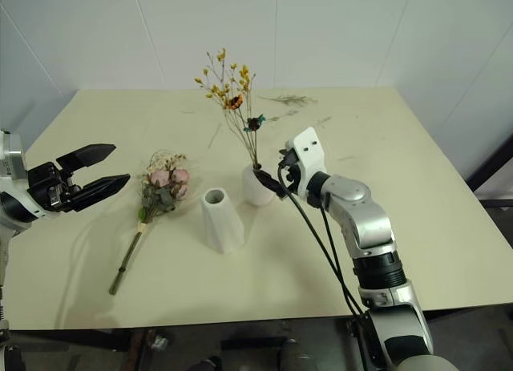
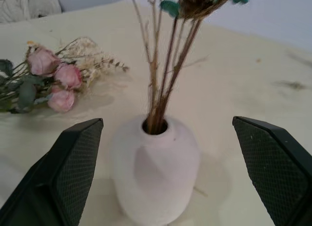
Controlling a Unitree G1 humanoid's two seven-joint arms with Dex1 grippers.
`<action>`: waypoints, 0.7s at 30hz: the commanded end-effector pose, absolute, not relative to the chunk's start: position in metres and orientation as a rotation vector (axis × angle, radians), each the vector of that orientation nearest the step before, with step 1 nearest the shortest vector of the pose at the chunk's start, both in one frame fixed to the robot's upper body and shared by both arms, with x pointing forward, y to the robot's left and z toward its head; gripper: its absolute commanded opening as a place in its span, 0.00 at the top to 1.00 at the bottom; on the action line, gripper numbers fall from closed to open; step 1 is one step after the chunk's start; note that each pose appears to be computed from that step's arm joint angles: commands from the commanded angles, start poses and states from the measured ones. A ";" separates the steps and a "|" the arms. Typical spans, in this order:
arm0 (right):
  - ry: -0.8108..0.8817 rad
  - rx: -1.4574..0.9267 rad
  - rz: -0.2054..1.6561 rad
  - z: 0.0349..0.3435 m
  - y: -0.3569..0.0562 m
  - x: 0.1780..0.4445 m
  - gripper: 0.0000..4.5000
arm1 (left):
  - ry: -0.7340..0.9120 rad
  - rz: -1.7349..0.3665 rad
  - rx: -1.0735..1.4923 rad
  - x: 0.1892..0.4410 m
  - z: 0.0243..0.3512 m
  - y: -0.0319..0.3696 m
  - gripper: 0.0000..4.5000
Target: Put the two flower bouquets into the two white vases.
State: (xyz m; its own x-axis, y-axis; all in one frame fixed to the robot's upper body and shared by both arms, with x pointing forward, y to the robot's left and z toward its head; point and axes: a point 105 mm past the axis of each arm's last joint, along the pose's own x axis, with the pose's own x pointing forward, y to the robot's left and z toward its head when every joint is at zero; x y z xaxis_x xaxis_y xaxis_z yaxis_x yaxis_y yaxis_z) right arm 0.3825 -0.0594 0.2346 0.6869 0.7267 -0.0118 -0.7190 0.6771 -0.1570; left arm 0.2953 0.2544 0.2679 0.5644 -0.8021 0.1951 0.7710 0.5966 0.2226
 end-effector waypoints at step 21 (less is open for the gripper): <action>-0.028 -0.126 0.767 0.262 -0.024 0.415 0.04 | -0.346 -0.903 0.157 0.288 0.278 0.254 0.00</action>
